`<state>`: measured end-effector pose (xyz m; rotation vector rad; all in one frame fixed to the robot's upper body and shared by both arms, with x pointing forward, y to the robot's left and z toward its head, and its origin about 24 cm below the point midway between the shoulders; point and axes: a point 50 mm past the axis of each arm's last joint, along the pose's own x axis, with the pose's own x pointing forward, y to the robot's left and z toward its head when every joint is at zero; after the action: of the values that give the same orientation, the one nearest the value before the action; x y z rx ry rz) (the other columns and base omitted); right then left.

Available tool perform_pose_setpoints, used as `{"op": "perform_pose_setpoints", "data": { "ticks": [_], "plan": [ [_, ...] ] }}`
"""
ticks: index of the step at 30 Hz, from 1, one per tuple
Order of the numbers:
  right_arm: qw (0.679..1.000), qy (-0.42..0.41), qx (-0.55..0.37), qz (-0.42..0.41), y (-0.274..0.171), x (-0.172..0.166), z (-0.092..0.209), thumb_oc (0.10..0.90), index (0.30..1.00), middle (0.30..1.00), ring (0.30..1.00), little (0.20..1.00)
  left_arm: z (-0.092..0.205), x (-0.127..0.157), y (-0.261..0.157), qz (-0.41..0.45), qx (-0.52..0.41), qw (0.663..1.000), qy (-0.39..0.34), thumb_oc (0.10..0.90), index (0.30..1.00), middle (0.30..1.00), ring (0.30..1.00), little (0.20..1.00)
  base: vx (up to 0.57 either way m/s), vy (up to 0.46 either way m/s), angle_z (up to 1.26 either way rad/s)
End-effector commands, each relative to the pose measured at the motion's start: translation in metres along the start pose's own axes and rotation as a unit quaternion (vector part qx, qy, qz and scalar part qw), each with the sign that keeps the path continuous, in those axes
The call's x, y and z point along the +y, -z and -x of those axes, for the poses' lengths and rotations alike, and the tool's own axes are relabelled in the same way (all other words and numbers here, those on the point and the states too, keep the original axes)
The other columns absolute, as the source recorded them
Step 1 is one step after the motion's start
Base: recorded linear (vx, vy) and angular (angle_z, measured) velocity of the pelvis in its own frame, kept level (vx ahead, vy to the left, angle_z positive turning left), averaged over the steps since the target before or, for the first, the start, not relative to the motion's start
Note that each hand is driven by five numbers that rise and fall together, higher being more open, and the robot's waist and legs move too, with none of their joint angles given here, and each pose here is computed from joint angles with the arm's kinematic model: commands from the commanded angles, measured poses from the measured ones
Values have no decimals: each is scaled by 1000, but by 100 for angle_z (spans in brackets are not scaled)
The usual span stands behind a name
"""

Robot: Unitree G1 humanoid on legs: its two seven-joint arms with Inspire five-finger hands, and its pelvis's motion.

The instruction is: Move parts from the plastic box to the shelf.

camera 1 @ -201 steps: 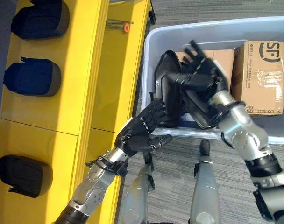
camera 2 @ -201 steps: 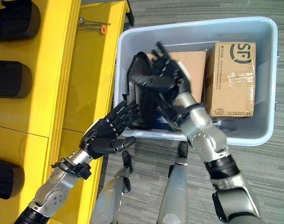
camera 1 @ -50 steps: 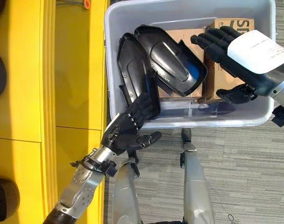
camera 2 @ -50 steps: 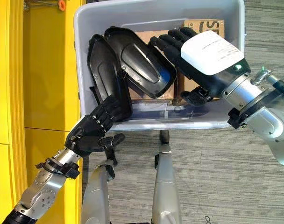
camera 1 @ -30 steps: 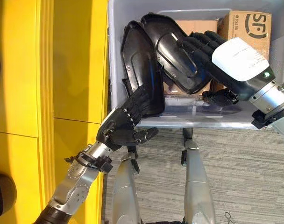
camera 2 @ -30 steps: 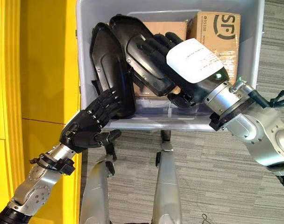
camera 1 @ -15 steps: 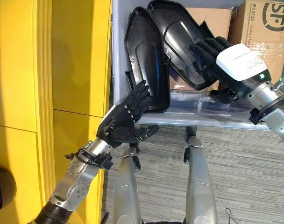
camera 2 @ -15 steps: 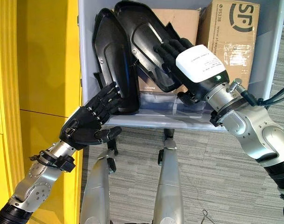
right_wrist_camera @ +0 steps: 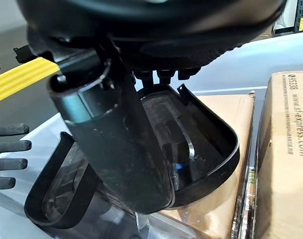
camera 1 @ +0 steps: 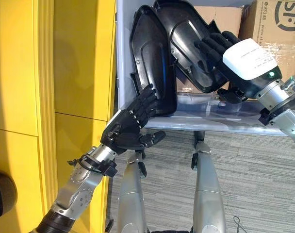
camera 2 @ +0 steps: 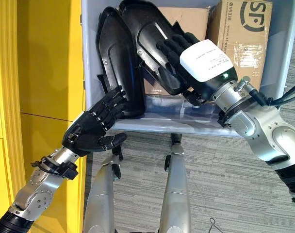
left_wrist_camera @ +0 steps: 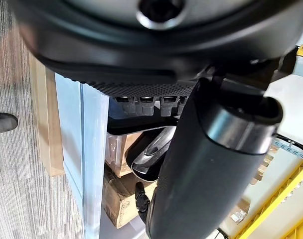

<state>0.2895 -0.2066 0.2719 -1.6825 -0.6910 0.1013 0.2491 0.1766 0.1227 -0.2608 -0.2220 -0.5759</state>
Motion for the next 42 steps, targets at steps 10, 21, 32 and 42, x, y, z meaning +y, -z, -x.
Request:
{"op": "perform_pose_setpoints", "data": {
  "ticks": [10, 21, 32, 42],
  "plan": [
    [994, 91, -31, 52, -5, -44, -11, 900, 1000, 1000, 1000, 1000, 4, -13, -17, -5, -57, 997, 47, 900, 1000, 1000, 1000, 1000, 3, -1, 1],
    [994, 93, -29, 56, -4, -40, -16, 900, 1000, 1000, 1000, 1000, 1, -12, -18, -6, -62, 997, 42, 900, 1000, 1000, 1000, 1000, 8, 2, 0],
    [991, 113, -36, 63, -9, -36, -19, 900, 1000, 1000, 1000, 1000, 4, -11, -13, -5, -61, 997, 35, 900, 1000, 1000, 1000, 1000, 5, 1, 0],
    [989, 126, -25, 68, -6, -42, -27, 900, 1000, 1000, 1000, 1000, 4, -12, -12, -11, -65, 997, 42, 900, 1000, 1000, 1000, 1000, -1, 0, 0]
  ]
}}
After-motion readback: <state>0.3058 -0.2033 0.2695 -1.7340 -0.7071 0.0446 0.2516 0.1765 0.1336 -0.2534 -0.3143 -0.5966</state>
